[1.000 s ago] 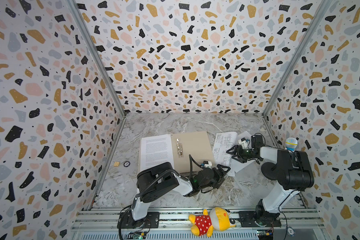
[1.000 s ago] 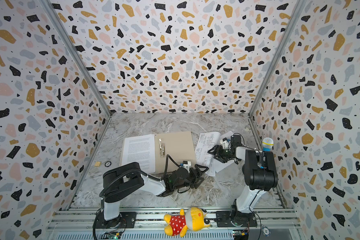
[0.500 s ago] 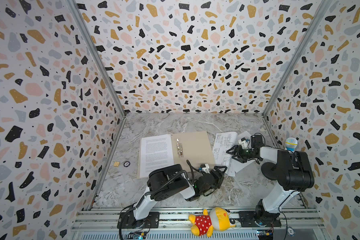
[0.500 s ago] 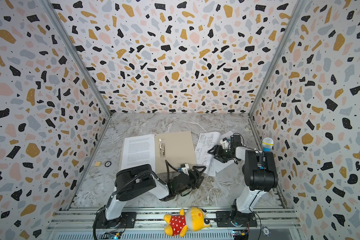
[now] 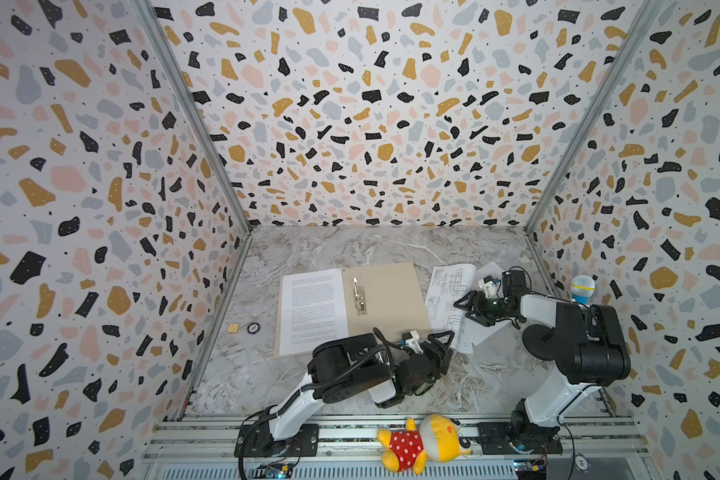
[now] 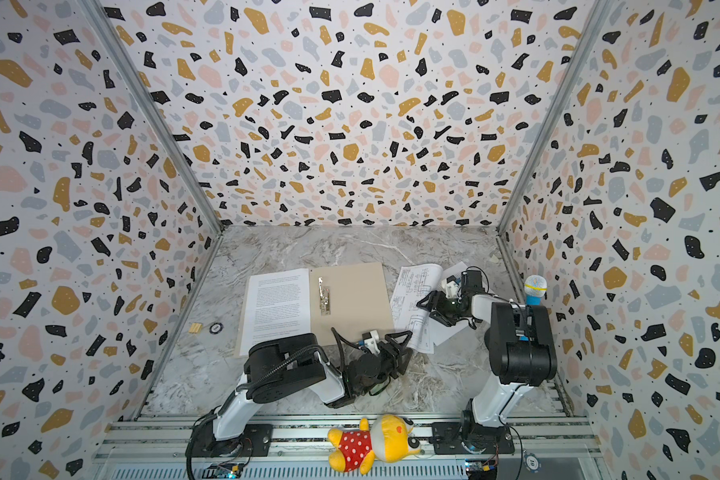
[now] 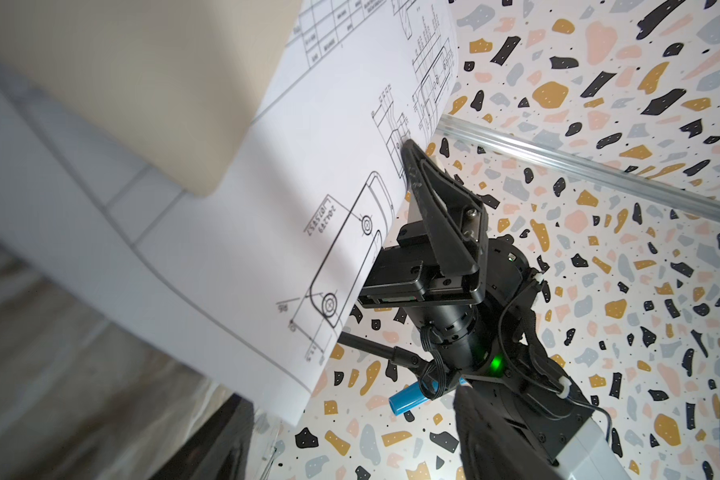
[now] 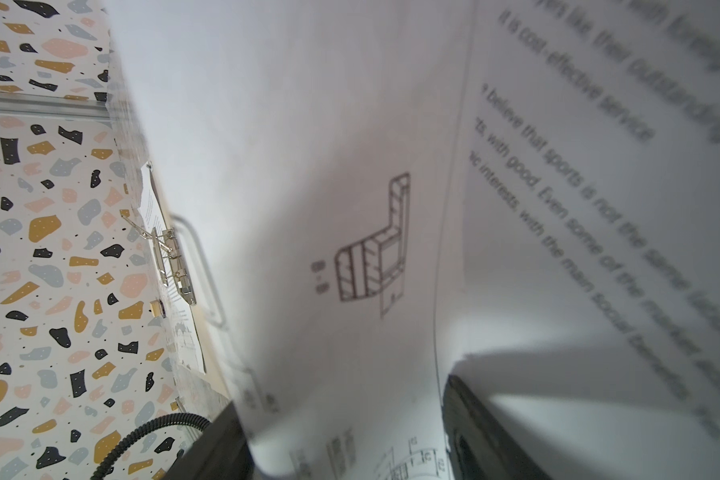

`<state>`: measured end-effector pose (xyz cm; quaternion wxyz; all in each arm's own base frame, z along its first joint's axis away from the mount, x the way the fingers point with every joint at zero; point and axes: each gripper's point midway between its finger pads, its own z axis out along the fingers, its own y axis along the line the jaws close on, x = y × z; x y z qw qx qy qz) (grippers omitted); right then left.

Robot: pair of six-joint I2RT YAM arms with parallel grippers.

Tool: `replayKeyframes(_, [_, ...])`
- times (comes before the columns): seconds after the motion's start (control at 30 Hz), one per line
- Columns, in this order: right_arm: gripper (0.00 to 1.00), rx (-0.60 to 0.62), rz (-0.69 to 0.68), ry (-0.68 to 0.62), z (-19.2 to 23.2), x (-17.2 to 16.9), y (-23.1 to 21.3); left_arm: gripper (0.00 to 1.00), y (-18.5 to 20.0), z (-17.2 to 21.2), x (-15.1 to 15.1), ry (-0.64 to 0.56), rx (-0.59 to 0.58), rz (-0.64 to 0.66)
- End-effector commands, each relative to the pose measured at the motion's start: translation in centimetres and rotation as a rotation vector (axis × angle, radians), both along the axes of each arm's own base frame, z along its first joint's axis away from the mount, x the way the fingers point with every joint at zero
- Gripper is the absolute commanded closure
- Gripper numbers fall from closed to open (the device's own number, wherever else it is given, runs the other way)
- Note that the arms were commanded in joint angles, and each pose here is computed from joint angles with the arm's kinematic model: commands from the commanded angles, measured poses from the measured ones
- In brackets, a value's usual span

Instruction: Put the files into the folder

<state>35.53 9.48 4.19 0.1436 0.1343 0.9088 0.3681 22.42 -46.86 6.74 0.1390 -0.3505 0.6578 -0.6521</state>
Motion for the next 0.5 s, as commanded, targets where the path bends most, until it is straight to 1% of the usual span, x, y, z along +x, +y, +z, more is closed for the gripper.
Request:
replayKeyframes(0.0, [0.31, -0.054, -0.016, 0.073, -1.51, -1.74, -0.58, 0.26, 0.23, 0.33, 0.52, -0.014, -0.047, 0.049])
replayKeyframes(0.23, [0.31, -0.059, -0.008, 0.072, -1.53, -1.91, -0.42, 0.31, 0.26, 0.39, 0.88, -0.023, -0.092, 0.071])
replayKeyframes(0.33, [0.31, -0.061, -0.008, 0.072, -1.45, -1.92, -0.42, 0.36, 0.36, 0.77, 1.01, -0.028, -0.118, 0.082])
replayKeyframes(0.47, [0.31, -0.062, -0.007, 0.071, -1.3, -1.95, -0.41, 0.4, 0.4, 1.1, 1.02, -0.031, -0.129, 0.084])
